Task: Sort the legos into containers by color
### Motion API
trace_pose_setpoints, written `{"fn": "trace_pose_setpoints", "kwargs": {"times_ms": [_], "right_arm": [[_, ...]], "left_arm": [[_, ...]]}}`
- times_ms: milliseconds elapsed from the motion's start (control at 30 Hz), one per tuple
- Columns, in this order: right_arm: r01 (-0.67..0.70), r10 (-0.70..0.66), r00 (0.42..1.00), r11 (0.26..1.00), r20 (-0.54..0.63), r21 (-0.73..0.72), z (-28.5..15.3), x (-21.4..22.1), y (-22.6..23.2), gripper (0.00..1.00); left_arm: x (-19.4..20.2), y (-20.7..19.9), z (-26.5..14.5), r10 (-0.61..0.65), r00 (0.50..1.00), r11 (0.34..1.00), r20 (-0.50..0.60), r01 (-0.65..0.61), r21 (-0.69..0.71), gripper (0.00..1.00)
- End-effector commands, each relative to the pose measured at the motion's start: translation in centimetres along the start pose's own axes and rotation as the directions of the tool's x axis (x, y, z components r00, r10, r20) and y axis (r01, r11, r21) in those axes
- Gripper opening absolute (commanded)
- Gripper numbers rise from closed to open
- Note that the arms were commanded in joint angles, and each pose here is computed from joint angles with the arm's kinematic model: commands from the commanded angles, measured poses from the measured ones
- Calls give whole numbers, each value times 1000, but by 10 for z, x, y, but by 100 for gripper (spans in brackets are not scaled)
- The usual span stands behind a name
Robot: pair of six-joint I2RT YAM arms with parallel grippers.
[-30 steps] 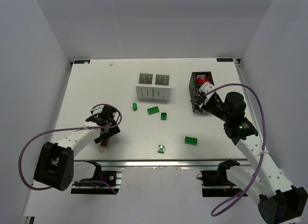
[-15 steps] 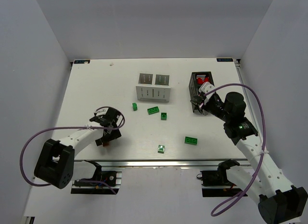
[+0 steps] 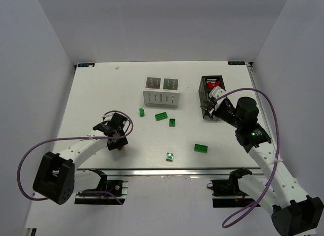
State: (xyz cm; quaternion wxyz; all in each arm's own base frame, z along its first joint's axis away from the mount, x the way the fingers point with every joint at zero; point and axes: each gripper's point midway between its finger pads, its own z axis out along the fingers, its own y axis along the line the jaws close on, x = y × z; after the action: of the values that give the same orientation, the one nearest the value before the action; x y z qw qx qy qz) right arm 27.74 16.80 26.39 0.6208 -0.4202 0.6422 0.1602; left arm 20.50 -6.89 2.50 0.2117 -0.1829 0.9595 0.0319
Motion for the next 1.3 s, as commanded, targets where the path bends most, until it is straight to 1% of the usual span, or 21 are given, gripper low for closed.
{"fn": "trace_pose_setpoints", "kwargs": {"times_ms": [0,133,267,333,367,500,633,667,867,900,933,1000,1033,1133,1167,1267], "right_arm": [[22,-23,999,1000,31,8,0,-10,-3,35],[23,-23,999,1000,31,10,-1,-11,-3,35],[22,-23,999,1000,31,8,-1,-10,-3,35],[22,-23,999,1000,31,8,-1,-10,-3,35],[23,-23,999,1000,32,5,-1,-11,-2,35],[24,-24,999,1000,34,8,-1,-11,-2,35],[24,-24,999,1000,29,11,-1,-10,-3,34],[25,-25,999,1000,31,12,-1,-10,-3,35],[28,-28,999,1000,29,15,-1,-10,-3,35],[27,-27,999,1000,28,14,-2,-9,-3,35],[28,-29,999,999,30,15,-2,-10,-3,35],[30,-31,999,999,31,17,-2,-11,-4,35],[33,-33,999,999,32,18,-2,-11,-4,35],[32,-33,999,999,31,17,-2,-11,-4,35],[33,-33,999,999,29,19,-2,-10,-4,35],[33,-34,999,999,30,20,-2,-10,-5,35]], "left_arm": [[-6,-12,-8,-5,1000,998,27,3,70,57],[-3,-9,-5,-3,1000,998,18,2,57,57],[-4,0,-5,-38,999,999,24,38,-2,80],[-7,1,-6,-56,998,998,42,56,0,86],[-8,0,-6,-60,997,998,49,60,3,90],[-10,3,-1,-73,995,997,64,75,-23,92],[-15,8,11,-97,992,990,83,105,-93,93],[-12,8,17,-93,993,989,73,100,-111,93],[-13,-1,31,-108,992,987,67,115,-109,81],[-12,-1,33,-108,992,987,63,115,-111,78],[-12,-2,33,-112,992,987,64,119,-110,72],[-11,-2,31,-115,992,987,59,121,-102,66],[-11,-2,30,-117,991,988,59,122,-96,57],[-13,-4,20,-116,991,991,69,120,-54,43],[-14,-6,16,-116,991,992,72,119,-36,33],[-17,-19,1,-103,993,993,64,99,64,18]]}}
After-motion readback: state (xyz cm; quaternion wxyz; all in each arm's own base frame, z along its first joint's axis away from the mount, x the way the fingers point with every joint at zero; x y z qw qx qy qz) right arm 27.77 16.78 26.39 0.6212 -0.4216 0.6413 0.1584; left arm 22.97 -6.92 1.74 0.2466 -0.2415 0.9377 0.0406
